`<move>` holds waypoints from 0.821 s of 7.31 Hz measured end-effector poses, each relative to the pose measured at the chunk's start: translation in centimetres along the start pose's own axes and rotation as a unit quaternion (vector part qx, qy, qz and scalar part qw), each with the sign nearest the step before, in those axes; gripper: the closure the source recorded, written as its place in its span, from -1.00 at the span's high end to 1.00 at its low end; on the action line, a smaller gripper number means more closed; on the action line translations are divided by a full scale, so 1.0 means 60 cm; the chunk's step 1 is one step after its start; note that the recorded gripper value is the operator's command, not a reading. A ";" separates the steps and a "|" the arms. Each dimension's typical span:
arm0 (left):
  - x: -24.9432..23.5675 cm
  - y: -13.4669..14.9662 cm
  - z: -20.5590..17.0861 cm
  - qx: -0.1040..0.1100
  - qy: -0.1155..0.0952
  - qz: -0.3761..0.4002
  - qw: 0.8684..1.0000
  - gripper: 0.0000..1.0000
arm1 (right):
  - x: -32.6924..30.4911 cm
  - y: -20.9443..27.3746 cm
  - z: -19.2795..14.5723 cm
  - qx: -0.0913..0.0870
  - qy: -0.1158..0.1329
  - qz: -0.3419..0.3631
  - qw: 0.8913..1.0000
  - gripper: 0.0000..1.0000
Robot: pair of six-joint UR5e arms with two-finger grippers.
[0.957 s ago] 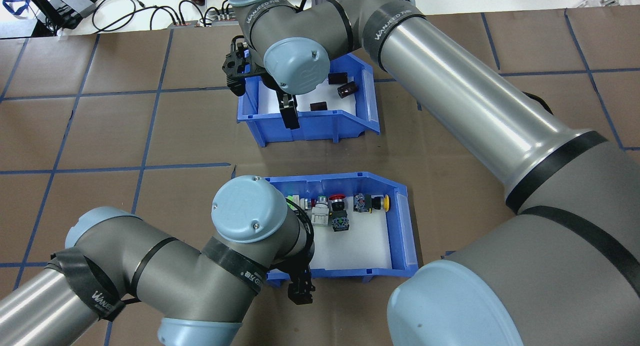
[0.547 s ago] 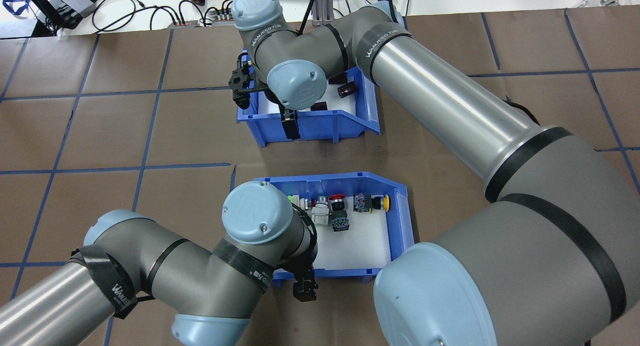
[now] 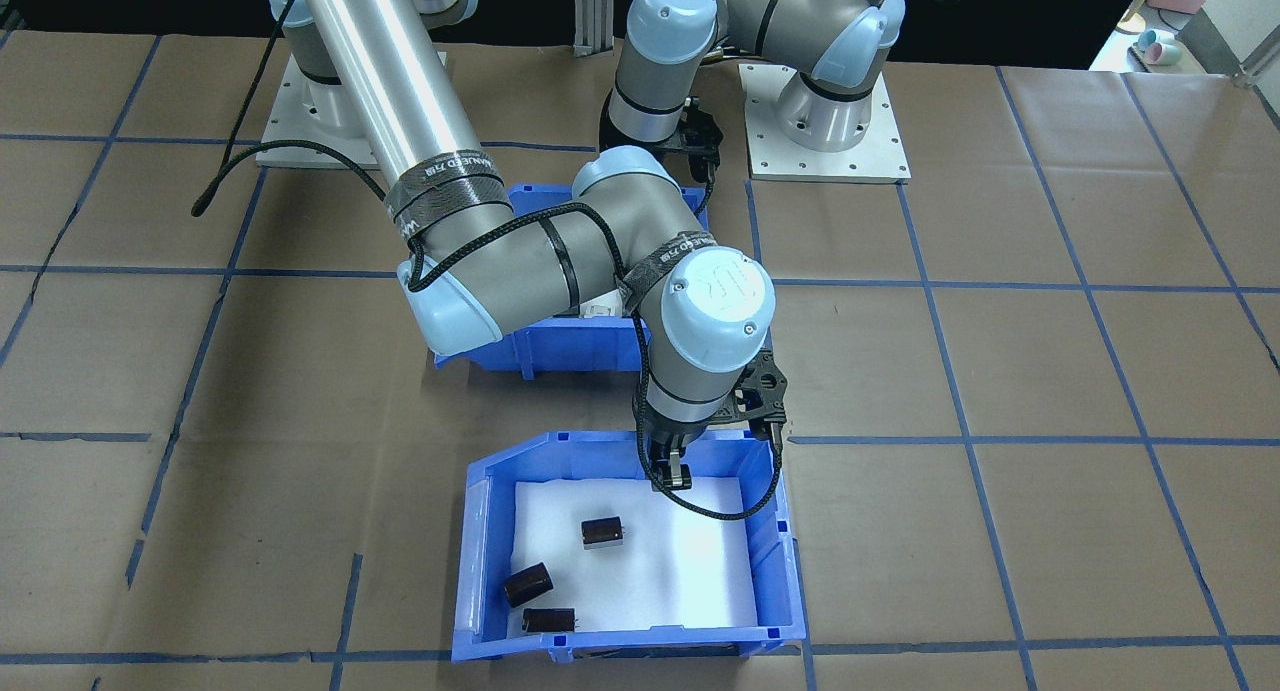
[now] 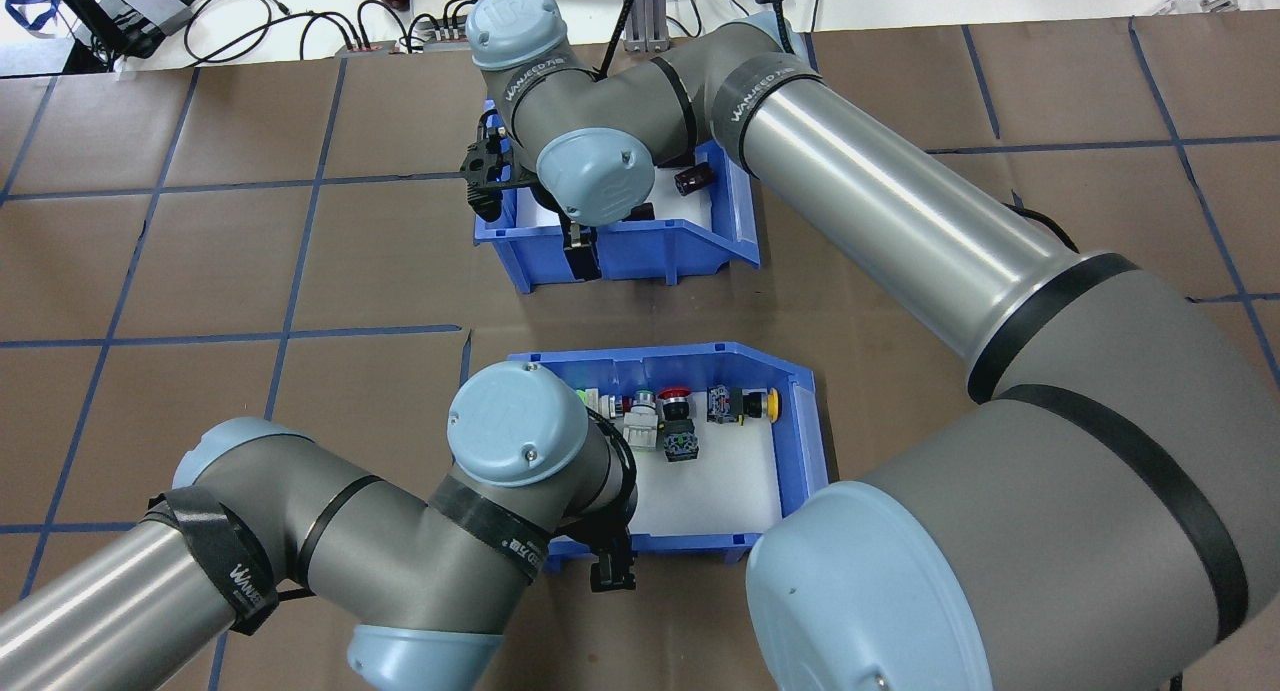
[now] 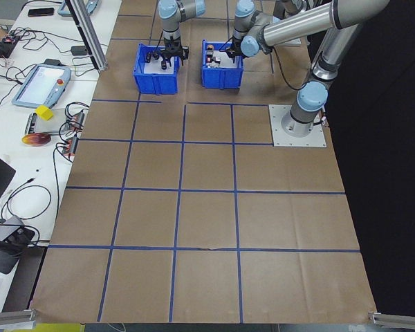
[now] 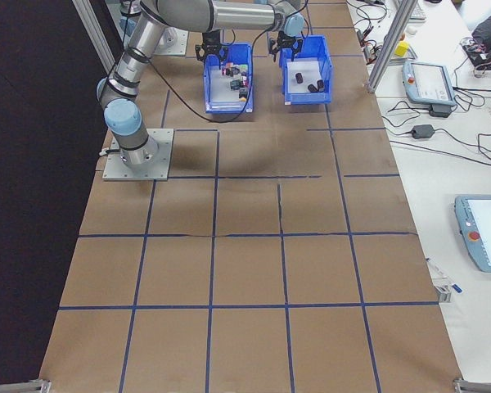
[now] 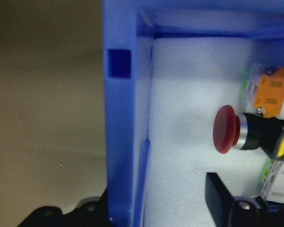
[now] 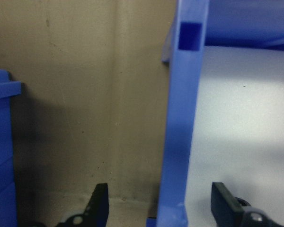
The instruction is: Place button box in front
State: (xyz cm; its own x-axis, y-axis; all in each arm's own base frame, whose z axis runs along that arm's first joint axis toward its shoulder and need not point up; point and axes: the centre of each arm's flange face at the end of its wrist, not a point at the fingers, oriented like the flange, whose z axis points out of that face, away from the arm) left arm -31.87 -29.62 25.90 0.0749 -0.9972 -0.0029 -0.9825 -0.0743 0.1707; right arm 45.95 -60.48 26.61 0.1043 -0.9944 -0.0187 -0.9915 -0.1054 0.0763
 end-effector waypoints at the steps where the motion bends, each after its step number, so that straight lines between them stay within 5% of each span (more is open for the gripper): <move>1: 0.001 0.003 -0.006 -0.008 0.012 0.003 1.000 -1.00 | 0.001 0.000 -0.008 -0.004 0.008 -0.001 1.000 -0.85; 6: -0.023 -0.007 -0.068 -0.010 0.032 0.045 0.998 -1.00 | 0.034 0.104 -0.128 -0.004 0.057 0.036 0.998 -0.85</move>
State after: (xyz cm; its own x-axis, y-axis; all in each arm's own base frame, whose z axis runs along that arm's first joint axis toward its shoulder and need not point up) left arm -30.86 -28.15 29.85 -0.0031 -0.9971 0.0761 -0.9821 0.0174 0.1876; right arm 40.57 -63.22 34.71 0.0407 -0.9940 0.1011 -0.9961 -0.0325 0.0815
